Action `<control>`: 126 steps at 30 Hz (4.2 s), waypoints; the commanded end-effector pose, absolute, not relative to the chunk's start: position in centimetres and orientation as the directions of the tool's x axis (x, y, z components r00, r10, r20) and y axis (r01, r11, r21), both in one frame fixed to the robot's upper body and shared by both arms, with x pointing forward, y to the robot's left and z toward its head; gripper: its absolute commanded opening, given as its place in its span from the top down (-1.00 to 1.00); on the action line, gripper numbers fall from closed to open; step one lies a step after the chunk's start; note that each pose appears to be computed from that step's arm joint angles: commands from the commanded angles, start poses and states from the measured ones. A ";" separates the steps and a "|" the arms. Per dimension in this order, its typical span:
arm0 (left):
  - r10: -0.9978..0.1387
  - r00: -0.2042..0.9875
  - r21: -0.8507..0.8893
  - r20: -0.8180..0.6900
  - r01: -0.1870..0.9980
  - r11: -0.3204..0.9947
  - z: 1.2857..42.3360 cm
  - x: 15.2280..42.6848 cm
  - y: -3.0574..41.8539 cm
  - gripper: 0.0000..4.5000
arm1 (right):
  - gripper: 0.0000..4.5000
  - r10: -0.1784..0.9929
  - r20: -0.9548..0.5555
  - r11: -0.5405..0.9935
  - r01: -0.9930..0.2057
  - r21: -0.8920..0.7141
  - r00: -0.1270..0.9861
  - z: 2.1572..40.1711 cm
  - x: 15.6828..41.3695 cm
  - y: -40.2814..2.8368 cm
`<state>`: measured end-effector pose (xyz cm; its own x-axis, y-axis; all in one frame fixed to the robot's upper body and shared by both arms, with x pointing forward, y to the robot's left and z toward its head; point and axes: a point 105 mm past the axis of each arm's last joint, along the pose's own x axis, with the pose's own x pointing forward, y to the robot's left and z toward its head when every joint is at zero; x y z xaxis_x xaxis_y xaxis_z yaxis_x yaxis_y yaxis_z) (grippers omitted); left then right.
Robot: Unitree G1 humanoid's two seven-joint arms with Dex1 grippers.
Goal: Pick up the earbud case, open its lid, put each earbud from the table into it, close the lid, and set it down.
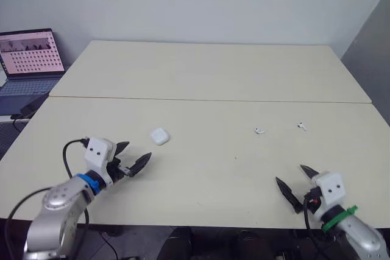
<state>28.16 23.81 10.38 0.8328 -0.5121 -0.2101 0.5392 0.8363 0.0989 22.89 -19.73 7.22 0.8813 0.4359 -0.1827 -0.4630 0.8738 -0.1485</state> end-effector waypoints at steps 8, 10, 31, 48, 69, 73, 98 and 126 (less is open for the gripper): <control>-0.656 0.705 0.188 -0.268 0.707 0.682 10.6 32.8 22.1 -0.99 | -1.00 0.836 -0.160 0.521 -0.851 -0.067 0.525 12.7 23.8 -11.3; -0.657 0.704 0.191 -0.271 0.708 0.680 10.6 33.7 22.0 -0.99 | -1.00 0.852 -0.163 0.490 -0.867 -0.087 0.498 13.4 24.2 -10.5; -0.662 0.640 0.143 -0.390 0.753 0.643 7.5 35.0 22.1 -0.21 | -1.00 0.850 -0.156 0.491 -0.864 -0.110 0.502 15.3 25.6 -10.4; -0.922 0.365 0.939 0.132 0.252 0.235 20.2 34.1 11.4 -0.21 | -1.00 0.853 -0.009 0.519 -0.848 0.105 0.521 19.8 29.9 -8.3; -0.961 0.226 0.977 0.157 0.105 0.185 20.7 33.4 9.4 -0.21 | -1.00 0.900 -0.031 0.428 -0.869 0.251 0.434 20.6 31.4 -3.4; -0.963 0.215 0.978 0.160 0.100 0.184 20.7 33.2 9.3 -0.21 | -0.82 0.902 -0.030 0.422 -0.868 0.263 0.430 20.4 31.4 -3.2; -0.966 0.230 0.948 0.122 0.260 0.181 20.6 33.9 8.7 -1.00 | 0.63 0.847 -0.084 0.531 -0.826 0.190 0.526 19.5 33.1 -5.5; -0.894 0.212 0.633 -0.396 0.768 -0.098 18.6 35.6 7.0 0.41 | 0.63 0.773 -0.388 0.214 -0.781 -0.586 0.503 17.1 33.0 -3.6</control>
<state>35.34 7.38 16.95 0.1951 -0.8823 -0.4283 0.8073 -0.1036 0.5810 33.73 -4.83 14.95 0.5178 0.7349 -0.4380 -0.8136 0.2648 -0.5176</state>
